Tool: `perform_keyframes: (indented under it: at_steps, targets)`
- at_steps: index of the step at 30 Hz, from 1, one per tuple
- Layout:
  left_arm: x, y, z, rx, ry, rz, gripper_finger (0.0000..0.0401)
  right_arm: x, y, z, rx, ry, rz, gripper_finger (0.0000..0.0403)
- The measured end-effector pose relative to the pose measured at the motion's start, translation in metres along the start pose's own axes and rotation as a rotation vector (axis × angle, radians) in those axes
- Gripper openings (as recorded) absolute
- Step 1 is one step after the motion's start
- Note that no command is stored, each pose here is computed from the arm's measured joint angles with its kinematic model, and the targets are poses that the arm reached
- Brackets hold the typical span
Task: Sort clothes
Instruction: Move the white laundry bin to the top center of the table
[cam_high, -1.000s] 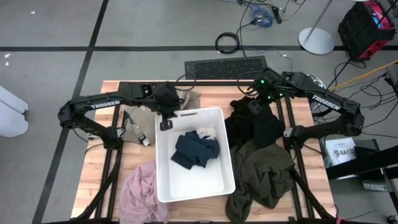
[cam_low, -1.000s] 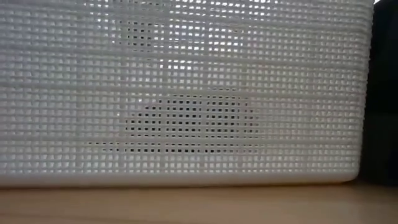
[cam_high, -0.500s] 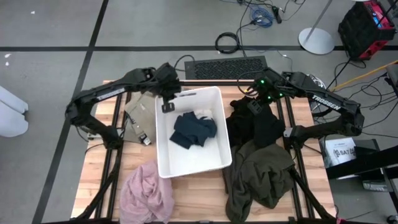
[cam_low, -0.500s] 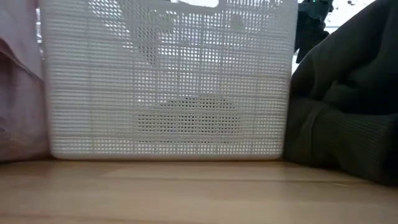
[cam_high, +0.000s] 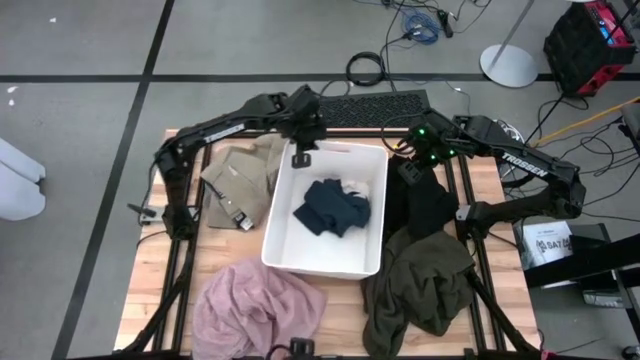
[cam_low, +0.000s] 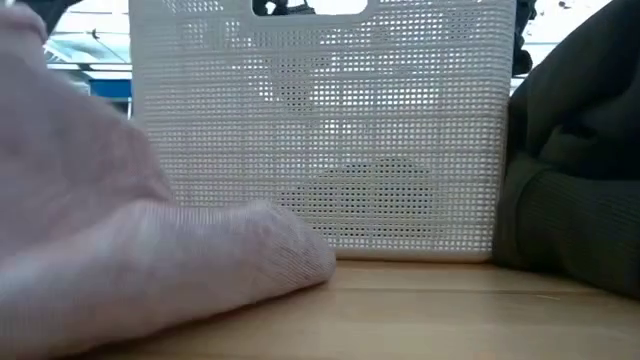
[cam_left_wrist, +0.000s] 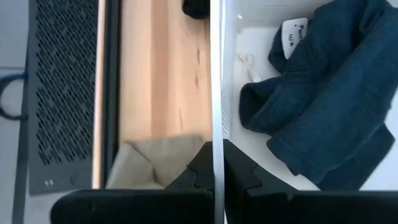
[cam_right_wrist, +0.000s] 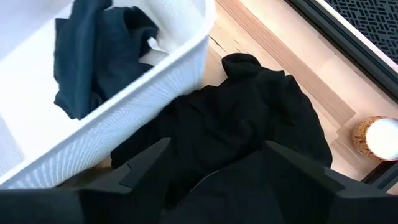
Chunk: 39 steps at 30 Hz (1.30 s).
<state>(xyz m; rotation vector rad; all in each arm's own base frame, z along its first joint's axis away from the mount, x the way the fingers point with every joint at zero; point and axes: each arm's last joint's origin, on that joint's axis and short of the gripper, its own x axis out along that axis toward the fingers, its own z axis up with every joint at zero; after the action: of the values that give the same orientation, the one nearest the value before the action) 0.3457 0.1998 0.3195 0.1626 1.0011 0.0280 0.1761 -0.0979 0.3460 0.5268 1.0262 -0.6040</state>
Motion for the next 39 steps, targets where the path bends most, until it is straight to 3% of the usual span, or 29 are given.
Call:
perform_keyframes:
  at_steps: [7,16,20,30,35,39]
  targets:
    - [0.008,0.040,0.002,-0.001,0.003,0.033,0.0007,0.000,0.000,0.001,-0.025,-0.013,0.003,0.0238]
    - [-0.008,0.089,-0.044,-0.215,0.095,0.063,0.0007,0.000,0.001,0.003,-0.057,-0.030,0.007,0.0238]
    - [-0.012,0.094,-0.049,-0.207,0.058,0.031,0.0006,0.000,0.001,0.005,-0.069,-0.054,0.013,0.0238]
    - [0.013,0.094,-0.039,0.068,0.020,0.018,0.0006,0.000,0.002,0.006,-0.067,-0.066,0.016,0.0238]
    - [0.013,0.094,-0.039,0.005,0.020,0.012,0.0010,0.000,0.002,0.006,-0.077,-0.066,0.016,0.0238]
    - [0.005,0.091,-0.038,-0.088,0.056,0.055,0.0052,0.000,0.002,0.007,-0.085,-0.066,0.016,0.0238]
